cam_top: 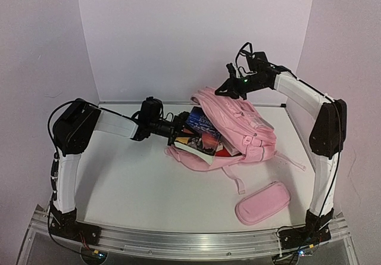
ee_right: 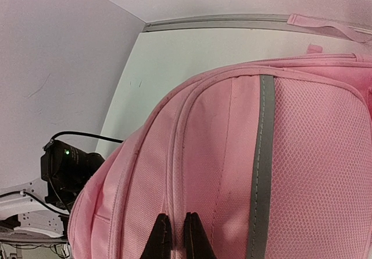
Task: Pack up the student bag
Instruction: Place the book in the student bag.
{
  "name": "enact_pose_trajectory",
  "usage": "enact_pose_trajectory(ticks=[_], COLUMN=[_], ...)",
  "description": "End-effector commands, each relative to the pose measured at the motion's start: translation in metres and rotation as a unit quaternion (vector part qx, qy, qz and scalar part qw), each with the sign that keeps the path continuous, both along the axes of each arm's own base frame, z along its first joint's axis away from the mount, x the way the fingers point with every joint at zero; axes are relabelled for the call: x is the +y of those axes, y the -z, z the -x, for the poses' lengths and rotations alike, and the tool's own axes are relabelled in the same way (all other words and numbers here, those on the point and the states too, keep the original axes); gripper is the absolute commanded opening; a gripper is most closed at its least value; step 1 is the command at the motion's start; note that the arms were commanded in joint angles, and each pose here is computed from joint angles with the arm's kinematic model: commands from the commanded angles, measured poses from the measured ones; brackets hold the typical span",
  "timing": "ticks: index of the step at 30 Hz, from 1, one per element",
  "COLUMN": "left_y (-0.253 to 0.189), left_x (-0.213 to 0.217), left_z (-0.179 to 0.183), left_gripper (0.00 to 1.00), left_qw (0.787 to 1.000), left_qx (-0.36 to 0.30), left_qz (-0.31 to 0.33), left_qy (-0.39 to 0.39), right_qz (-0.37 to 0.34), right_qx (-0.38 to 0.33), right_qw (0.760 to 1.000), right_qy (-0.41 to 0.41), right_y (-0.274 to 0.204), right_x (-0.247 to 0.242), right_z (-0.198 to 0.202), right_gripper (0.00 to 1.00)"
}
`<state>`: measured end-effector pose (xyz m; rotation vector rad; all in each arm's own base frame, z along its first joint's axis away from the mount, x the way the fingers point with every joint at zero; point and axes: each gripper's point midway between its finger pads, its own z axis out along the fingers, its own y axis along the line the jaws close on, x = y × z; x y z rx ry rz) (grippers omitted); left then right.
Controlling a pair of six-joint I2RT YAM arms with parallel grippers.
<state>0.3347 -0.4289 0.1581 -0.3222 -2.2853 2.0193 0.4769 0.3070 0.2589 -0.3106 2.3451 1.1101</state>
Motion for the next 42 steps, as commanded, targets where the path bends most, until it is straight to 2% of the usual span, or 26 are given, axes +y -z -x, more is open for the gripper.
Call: enact_pose_trajectory(ticks=[1,7,10,12,14,17,20,22,24,29,31,37,39,40,42], left_y=[-0.080,-0.067,-0.053,-0.038,-0.025,-0.017,-0.020,-0.019,-0.011,0.004,0.008,0.004,-0.003,-0.006,-0.021], left_x=[0.002,-0.021,-0.032,-0.036,-0.030,-0.014,0.001,0.008,0.015,0.032,0.037,0.040,0.040,0.040,0.040], left_z=[0.028,-0.003,-0.026,-0.042,-0.057,-0.072,-0.074,-0.072,-0.067,-0.049,-0.041,-0.019,-0.016,-0.016,-0.017], left_gripper=[0.00,0.01,0.06,0.18,0.25,0.50,0.68,0.76,0.77,0.73,0.67,0.27,0.06,0.01,0.00], left_qw=[0.983,0.984,0.988,0.993,0.997,0.999,0.999,0.998,0.998,0.995,0.995,0.995,0.994,0.993,0.992], left_qx=[-0.117,-0.099,-0.092,-0.063,-0.037,-0.030,-0.041,-0.041,-0.033,-0.020,-0.019,-0.053,-0.078,-0.090,-0.113], left_qz=[0.094,0.089,0.062,0.037,0.021,0.001,-0.015,-0.031,-0.051,-0.085,-0.090,-0.081,-0.074,-0.070,-0.046], left_qy=[0.109,0.121,0.105,0.089,0.063,0.018,-0.011,-0.022,-0.030,-0.052,-0.050,-0.026,-0.024,-0.025,-0.033], right_qz=[-0.101,-0.116,-0.116,-0.111,-0.107,-0.100,-0.096,-0.094,-0.093,-0.089,-0.088,-0.089,-0.091,-0.092,-0.094], right_qx=[-0.110,-0.105,-0.099,-0.100,-0.099,-0.099,-0.101,-0.099,-0.097,-0.098,-0.097,-0.089,-0.089,-0.088,-0.086], right_qw=[0.985,0.978,0.977,0.977,0.978,0.980,0.981,0.982,0.983,0.985,0.985,0.986,0.985,0.986,0.986], right_qy=[-0.092,-0.139,-0.148,-0.150,-0.149,-0.144,-0.138,-0.133,-0.127,-0.112,-0.113,-0.112,-0.113,-0.111,-0.108], right_y=[-0.109,-0.112,-0.108,-0.105,-0.101,-0.096,-0.094,-0.092,-0.090,-0.088,-0.086,-0.081,-0.082,-0.082,-0.083], right_x=[0.016,0.016,0.013,0.011,0.008,0.007,0.008,0.009,0.007,0.001,0.001,0.003,0.004,0.005,0.005], right_z=[0.042,0.070,0.082,0.087,0.090,0.088,0.082,0.078,0.072,0.061,0.060,0.056,0.055,0.054,0.052], right_gripper=[0.00,0.00,0.00,0.00,0.00,0.00,0.00,0.00,0.00,0.00,0.00,0.00,0.00,0.00,0.00])
